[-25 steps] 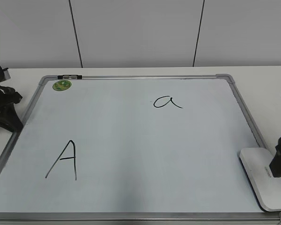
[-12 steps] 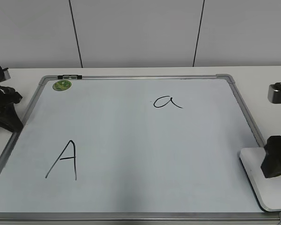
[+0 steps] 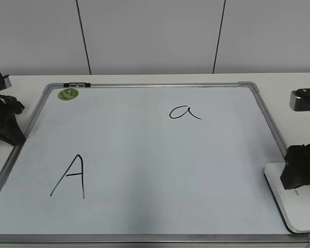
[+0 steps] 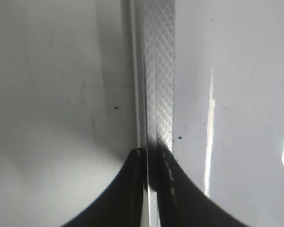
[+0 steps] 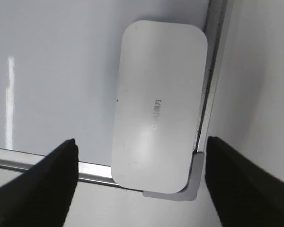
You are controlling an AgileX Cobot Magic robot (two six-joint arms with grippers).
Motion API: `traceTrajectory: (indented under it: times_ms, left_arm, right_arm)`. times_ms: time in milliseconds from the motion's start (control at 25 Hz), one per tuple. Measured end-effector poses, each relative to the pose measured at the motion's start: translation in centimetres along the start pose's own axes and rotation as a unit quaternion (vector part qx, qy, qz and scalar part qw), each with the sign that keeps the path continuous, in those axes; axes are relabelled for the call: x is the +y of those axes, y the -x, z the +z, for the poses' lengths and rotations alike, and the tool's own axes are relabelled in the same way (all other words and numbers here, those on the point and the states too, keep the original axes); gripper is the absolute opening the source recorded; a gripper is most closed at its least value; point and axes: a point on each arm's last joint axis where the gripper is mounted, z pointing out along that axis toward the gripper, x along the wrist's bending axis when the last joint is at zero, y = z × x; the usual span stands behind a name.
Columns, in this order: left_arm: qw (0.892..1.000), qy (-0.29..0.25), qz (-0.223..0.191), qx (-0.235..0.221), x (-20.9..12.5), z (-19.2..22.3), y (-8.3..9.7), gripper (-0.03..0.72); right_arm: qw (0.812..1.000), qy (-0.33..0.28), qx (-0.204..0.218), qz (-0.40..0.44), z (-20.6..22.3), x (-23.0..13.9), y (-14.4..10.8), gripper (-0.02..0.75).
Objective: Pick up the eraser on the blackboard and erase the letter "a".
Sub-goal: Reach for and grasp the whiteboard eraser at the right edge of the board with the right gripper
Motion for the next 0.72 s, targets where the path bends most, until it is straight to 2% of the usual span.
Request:
traceTrajectory:
  times_ms: [320,720]
  left_arm:
    - [1.0,0.0,0.0,0.0,0.0,0.0,0.0,0.035]
    - [1.0,0.0,0.0,0.0,0.0,0.0,0.0,0.035]
  right_arm:
    - [0.999,-0.044,-0.006,0.0,3.2,0.5,0.3,0.662]
    - [0.999,-0.047,-0.012,0.002,5.5,1.2,0.5,0.662]
